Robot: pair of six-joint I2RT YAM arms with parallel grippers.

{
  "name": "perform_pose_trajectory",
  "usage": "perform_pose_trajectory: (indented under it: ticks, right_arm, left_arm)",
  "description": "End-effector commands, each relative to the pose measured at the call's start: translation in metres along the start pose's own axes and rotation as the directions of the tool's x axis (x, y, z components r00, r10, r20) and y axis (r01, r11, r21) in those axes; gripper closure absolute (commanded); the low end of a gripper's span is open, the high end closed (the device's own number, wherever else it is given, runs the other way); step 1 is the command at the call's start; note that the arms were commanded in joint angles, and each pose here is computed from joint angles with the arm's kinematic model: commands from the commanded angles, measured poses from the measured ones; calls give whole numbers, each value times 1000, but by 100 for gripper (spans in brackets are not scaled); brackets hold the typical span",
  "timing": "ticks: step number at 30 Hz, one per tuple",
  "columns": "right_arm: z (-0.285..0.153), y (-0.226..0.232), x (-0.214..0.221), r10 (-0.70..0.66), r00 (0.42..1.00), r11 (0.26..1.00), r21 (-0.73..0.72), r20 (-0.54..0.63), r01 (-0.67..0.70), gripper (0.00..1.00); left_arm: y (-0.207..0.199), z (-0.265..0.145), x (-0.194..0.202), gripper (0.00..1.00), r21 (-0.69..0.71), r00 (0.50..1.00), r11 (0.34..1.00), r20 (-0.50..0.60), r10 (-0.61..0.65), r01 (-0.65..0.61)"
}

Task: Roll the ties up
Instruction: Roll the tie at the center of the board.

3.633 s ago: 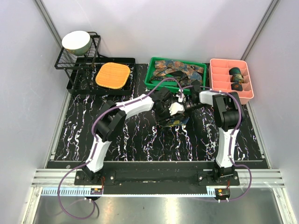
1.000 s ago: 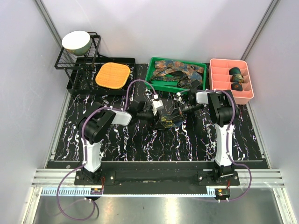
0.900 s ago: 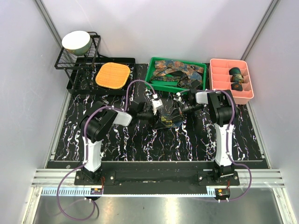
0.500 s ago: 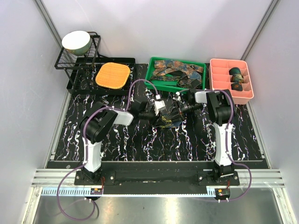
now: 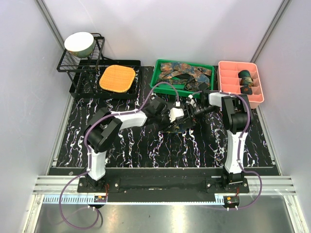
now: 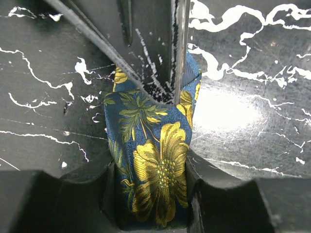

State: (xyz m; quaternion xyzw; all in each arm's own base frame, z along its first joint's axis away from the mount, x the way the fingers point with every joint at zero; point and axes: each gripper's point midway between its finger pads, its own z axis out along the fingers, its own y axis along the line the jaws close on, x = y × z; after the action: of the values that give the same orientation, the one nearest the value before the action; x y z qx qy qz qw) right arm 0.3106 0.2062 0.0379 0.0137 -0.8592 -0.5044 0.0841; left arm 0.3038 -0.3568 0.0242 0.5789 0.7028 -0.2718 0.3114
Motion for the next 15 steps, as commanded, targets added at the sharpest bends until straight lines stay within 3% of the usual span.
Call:
perform_pose_trajectory:
  ticks: [1, 5, 10, 13, 15]
  right_arm:
    - [-10, 18, -6, -41, 998, 999, 37, 53, 39, 37]
    - [-5, 25, -13, -99, 992, 995, 34, 73, 96, 30]
    - [9, 15, -18, -161, 985, 986, 59, 65, 157, 32]
    - [17, 6, -18, -161, 986, 985, 72, 48, 157, 40]
    - [21, 0, -16, -160, 986, 984, 82, 37, 157, 56]
  left_arm:
    - [-25, 4, 80, 88, 43, 939, 995, -336, -72, 91]
    - [-27, 8, 74, 86, 58, 927, 996, -372, -45, 71]
    - [-33, 10, 80, 85, 92, 909, 991, -414, -48, 94]
    - [-31, 11, 81, 84, 85, 898, 990, -436, -62, 110]
    - [-32, 12, 81, 84, 86, 893, 989, -444, -70, 120]
